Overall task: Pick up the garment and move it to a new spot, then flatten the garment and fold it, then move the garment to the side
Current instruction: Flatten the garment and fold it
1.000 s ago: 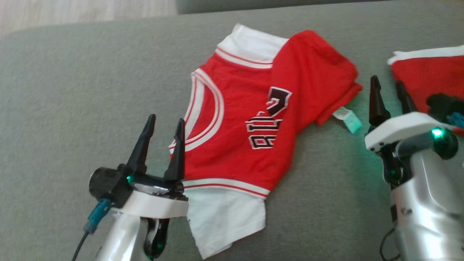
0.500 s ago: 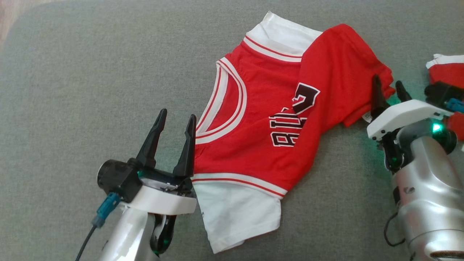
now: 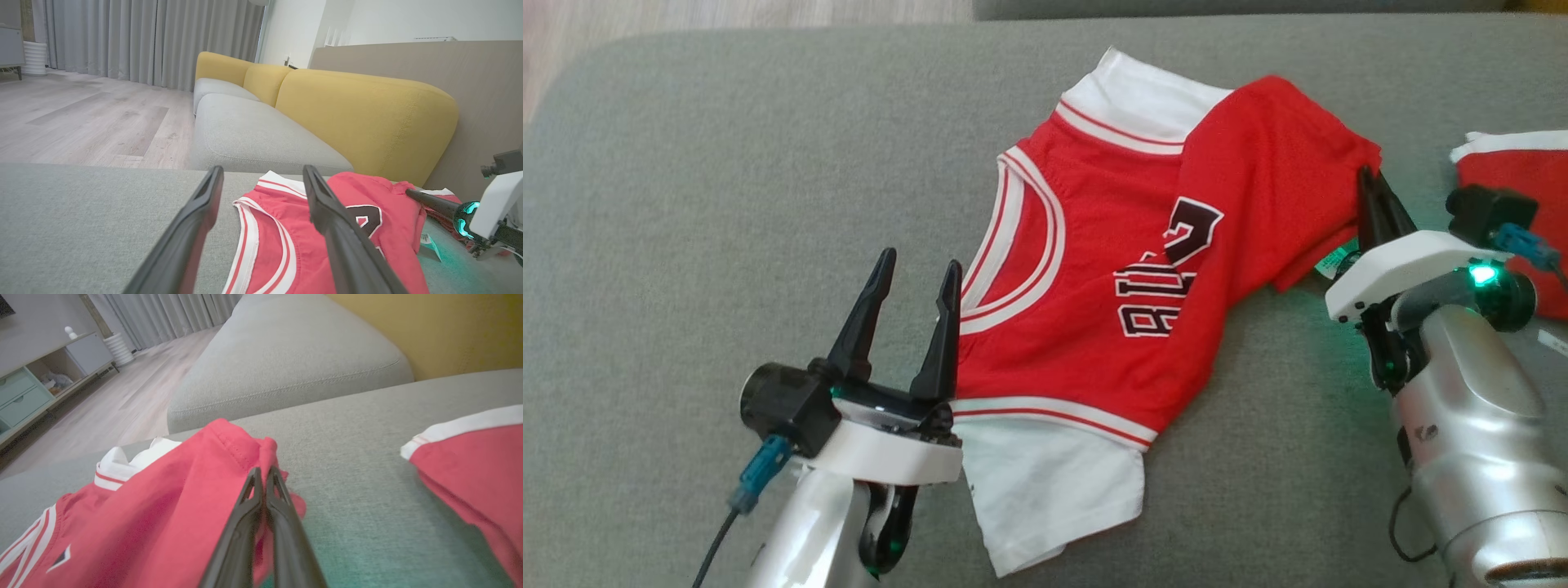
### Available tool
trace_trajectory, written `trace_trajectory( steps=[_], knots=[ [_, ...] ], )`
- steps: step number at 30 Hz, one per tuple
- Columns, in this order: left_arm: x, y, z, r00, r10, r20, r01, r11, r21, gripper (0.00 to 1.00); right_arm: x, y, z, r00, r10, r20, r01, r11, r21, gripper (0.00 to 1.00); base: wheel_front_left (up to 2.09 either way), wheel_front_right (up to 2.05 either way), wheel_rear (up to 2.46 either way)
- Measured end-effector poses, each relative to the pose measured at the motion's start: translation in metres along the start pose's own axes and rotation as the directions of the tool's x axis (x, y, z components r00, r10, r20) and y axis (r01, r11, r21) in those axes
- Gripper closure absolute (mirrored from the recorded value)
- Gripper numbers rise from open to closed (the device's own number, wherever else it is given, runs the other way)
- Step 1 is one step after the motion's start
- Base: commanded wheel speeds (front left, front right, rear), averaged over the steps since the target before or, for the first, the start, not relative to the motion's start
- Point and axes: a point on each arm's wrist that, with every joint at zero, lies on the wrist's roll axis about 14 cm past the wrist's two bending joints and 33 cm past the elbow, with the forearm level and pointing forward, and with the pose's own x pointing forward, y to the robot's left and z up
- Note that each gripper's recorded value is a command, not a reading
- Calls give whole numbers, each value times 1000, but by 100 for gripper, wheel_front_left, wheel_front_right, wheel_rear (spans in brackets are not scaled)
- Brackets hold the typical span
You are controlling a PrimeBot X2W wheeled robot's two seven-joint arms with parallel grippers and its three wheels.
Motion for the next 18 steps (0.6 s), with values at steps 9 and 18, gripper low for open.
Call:
trace_trajectory(
  steps=[9, 18],
  knots=[
    [-6, -14, 7, 999, -27, 19, 27, 1000, -5, 0, -35, -30, 26, 992, -63, 114, 69, 996, -51, 100, 0, 0, 0],
    [-8, -28, 11, 998, -62, 32, 63, 998, -10, 0, -88, -74, 23, 968, -200, 152, 206, 978, -21, 100, 0, 0, 0]
  ],
)
